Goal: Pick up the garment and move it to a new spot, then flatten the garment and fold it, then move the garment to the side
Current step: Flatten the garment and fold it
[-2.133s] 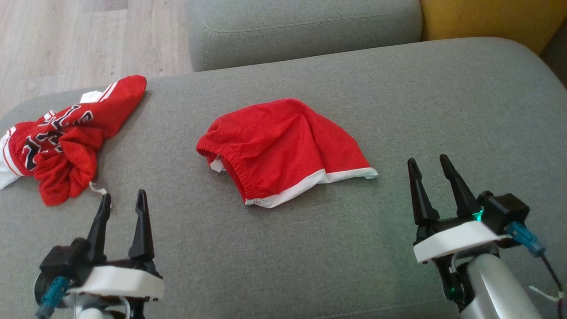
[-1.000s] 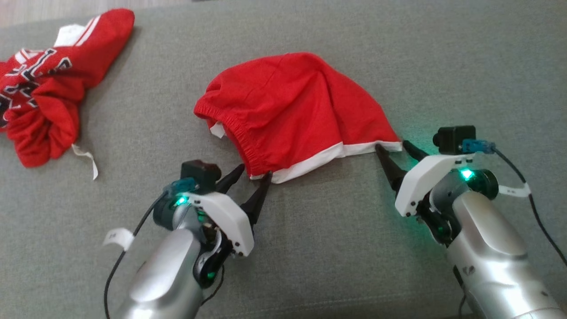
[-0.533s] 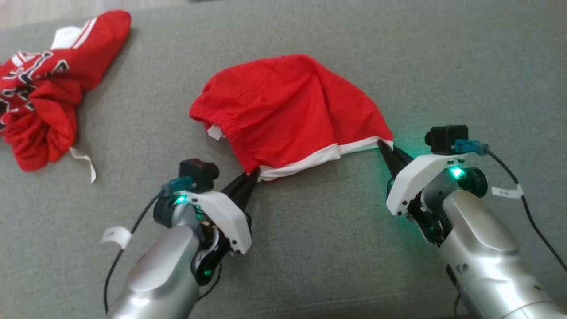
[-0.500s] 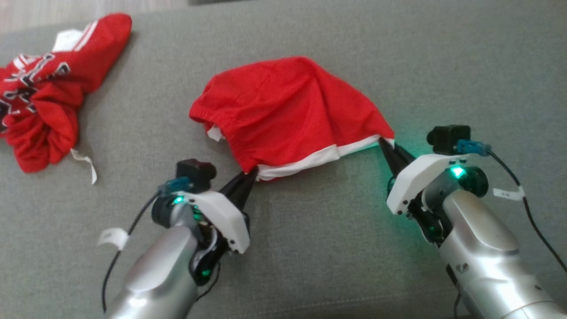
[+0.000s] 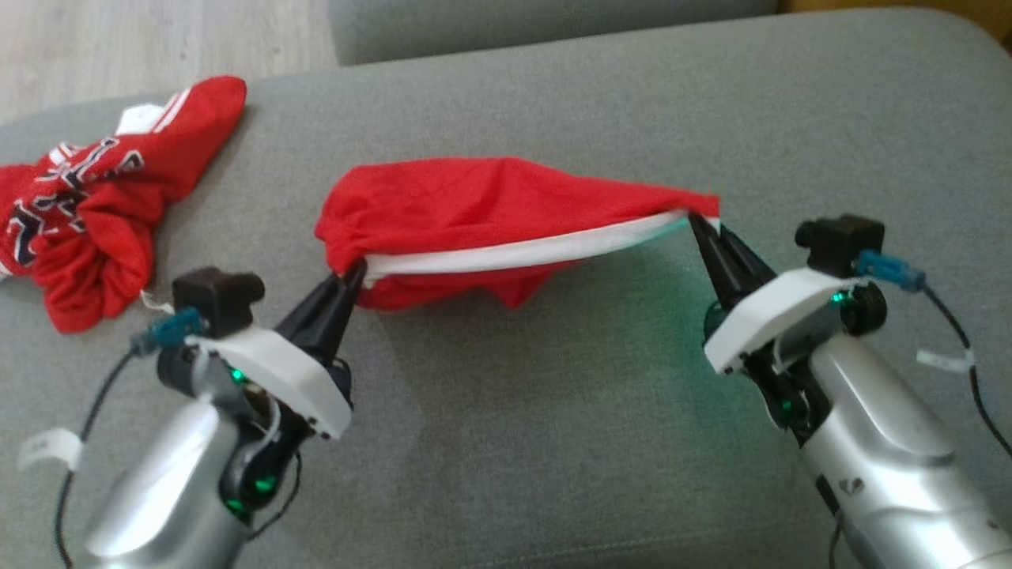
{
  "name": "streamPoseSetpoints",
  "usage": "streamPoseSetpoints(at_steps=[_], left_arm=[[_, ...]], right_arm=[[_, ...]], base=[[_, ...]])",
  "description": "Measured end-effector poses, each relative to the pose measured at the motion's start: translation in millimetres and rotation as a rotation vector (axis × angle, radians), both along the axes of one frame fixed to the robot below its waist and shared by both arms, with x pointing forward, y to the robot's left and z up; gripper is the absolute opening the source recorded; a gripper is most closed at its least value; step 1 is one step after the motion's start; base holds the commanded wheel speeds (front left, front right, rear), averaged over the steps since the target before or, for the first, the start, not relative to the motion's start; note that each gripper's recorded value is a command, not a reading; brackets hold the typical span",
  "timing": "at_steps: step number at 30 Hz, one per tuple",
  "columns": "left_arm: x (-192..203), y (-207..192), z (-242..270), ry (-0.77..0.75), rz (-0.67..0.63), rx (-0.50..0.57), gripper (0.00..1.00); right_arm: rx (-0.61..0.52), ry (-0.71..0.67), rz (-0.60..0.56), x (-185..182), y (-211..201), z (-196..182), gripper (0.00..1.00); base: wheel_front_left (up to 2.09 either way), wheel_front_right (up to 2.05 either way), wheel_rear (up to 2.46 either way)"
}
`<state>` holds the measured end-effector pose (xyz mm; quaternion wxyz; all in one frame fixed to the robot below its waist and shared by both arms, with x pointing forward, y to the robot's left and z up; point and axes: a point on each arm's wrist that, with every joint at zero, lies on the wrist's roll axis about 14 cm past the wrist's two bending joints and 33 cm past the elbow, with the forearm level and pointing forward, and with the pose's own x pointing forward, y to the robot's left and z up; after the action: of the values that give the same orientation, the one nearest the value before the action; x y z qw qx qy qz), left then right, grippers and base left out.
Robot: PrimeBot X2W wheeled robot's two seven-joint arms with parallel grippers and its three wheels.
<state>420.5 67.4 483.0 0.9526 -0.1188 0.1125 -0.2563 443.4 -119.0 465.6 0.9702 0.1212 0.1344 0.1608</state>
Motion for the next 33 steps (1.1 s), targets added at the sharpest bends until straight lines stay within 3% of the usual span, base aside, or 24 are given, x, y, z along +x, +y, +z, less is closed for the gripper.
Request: streamPoseSetpoints(at_steps=[5,15,25,29,33], left_arm=[[22.1,2.8,-0.5,0.018,-0.020,0.061,0.00],[147.9,5.6,19.1,0.061,-0.024,0.133,0.00],[272.9,7.1,128.1,-0.176,0.072,0.040,0.00],[295.5,8.9,148.0,-0.216,0.107,-0.017,0.00],[293.5,-0.6,144.2,-0.187,0.083,-0.046,0.00]], right_arm=[[0.035,0.024,0.043,19.9,13.0,8.0,0.00],[0.161,0.040,0.100,121.1,27.5,54.3,0.00],[0.107,-0.280,0.058,231.1,6.5,155.0,0.00],[0.106,-0.369,0.036,249.3,-1.0,177.1,0.00],[0.074,-0.361,0.040,246.7,-4.7,171.9,0.00]], base=[[0.00,0.00,0.00],[0.00,0.00,0.00],[0.00,0.00,0.00],[0.00,0.00,0.00],[0.00,0.00,0.00]])
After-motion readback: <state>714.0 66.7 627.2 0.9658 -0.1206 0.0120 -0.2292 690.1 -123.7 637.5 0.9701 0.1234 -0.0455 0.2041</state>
